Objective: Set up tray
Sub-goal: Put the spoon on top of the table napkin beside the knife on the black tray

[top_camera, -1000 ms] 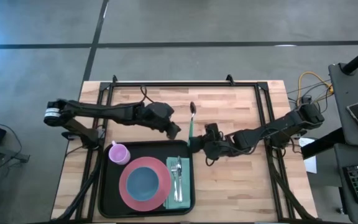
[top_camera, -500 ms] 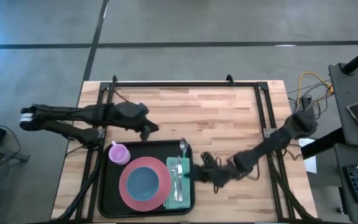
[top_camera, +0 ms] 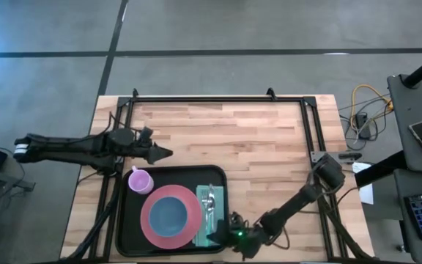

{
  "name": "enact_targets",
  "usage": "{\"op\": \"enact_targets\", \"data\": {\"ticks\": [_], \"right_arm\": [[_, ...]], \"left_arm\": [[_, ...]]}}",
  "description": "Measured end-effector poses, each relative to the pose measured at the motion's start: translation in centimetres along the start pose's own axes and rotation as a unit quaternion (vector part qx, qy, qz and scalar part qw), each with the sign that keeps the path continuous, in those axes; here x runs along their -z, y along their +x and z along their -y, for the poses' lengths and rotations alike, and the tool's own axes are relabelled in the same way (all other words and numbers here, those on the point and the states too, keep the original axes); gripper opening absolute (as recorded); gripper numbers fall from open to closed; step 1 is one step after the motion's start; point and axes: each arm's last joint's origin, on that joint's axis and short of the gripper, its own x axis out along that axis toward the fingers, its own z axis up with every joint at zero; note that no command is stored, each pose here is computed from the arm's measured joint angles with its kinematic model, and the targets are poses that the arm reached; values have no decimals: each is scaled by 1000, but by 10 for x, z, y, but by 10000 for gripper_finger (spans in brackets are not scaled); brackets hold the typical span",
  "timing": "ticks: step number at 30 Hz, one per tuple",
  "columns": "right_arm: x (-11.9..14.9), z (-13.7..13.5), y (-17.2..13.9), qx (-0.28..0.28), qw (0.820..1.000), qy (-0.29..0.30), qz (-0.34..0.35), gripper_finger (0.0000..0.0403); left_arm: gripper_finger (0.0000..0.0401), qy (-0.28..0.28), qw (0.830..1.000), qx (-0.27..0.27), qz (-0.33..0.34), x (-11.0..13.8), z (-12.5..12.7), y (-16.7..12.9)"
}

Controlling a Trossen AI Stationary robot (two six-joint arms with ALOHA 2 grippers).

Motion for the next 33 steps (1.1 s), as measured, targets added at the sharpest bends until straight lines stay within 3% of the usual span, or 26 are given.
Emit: {"op": "enact_targets", "data": {"ticks": [6, 12, 19, 26, 33], "right_arm": [[1, 0, 3, 40, 998, -38, 32, 24], [4, -10, -15, 108, 991, -66, 49, 24], [-9, 0, -25, 127, 988, -78, 36, 24], [-26, 11, -23, 112, 990, -85, 25, 23], [-37, 4, -14, 114, 984, -137, 27, 23]], "left_arm": [[68, -3, 1000, -4, 0, 2, -4, 4], [68, 1, 1000, -10, -3, 0, 0, 9], [68, 20, 1000, -20, -11, -4, 5, 18], [68, 24, 999, -30, -19, -5, 7, 23], [68, 24, 999, -30, -20, -5, 7, 23]]}}
